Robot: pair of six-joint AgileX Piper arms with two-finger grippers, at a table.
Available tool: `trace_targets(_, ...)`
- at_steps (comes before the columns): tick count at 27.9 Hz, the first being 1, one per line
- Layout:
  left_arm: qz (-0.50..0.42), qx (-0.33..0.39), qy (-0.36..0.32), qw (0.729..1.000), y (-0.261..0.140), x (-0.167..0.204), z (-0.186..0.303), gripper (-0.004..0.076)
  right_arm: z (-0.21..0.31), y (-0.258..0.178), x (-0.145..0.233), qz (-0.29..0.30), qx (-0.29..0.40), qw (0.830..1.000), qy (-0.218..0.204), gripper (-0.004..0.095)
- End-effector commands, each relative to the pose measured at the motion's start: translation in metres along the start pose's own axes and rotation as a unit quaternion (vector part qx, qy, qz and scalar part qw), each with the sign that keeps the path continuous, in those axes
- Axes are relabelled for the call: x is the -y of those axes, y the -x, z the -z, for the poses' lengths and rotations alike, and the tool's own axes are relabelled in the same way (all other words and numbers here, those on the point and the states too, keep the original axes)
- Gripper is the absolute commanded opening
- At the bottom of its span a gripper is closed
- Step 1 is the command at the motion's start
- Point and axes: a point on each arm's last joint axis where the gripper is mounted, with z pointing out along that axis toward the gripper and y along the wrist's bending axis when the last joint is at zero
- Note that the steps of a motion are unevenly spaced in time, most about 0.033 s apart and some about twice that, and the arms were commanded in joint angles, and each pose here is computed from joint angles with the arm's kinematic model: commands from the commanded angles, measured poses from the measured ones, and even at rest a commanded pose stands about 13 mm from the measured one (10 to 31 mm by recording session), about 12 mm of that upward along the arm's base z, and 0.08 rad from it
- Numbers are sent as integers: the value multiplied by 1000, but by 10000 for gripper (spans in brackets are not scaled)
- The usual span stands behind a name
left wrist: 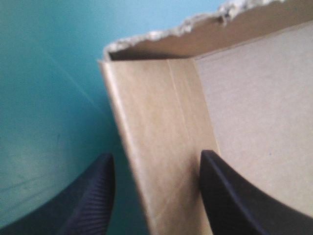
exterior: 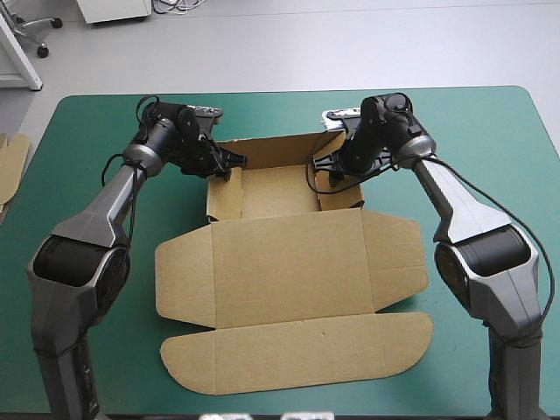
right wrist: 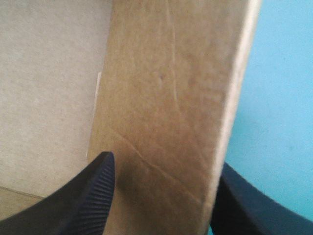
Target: Fold the box
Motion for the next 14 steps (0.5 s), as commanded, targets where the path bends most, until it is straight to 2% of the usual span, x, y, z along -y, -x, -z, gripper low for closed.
trace_targets(1,-4,95,-14,995,12,8,53,384,53,7,-8,13,64,998,10,514)
trace_targets(9,-12,139,-13,990,12,9,83,384,78,11,-11,18,102,995,11,514)
trace_targets(14,-20,167,-15,986,8,11,112,355,128,1,-14,40,154,987,-5,512)
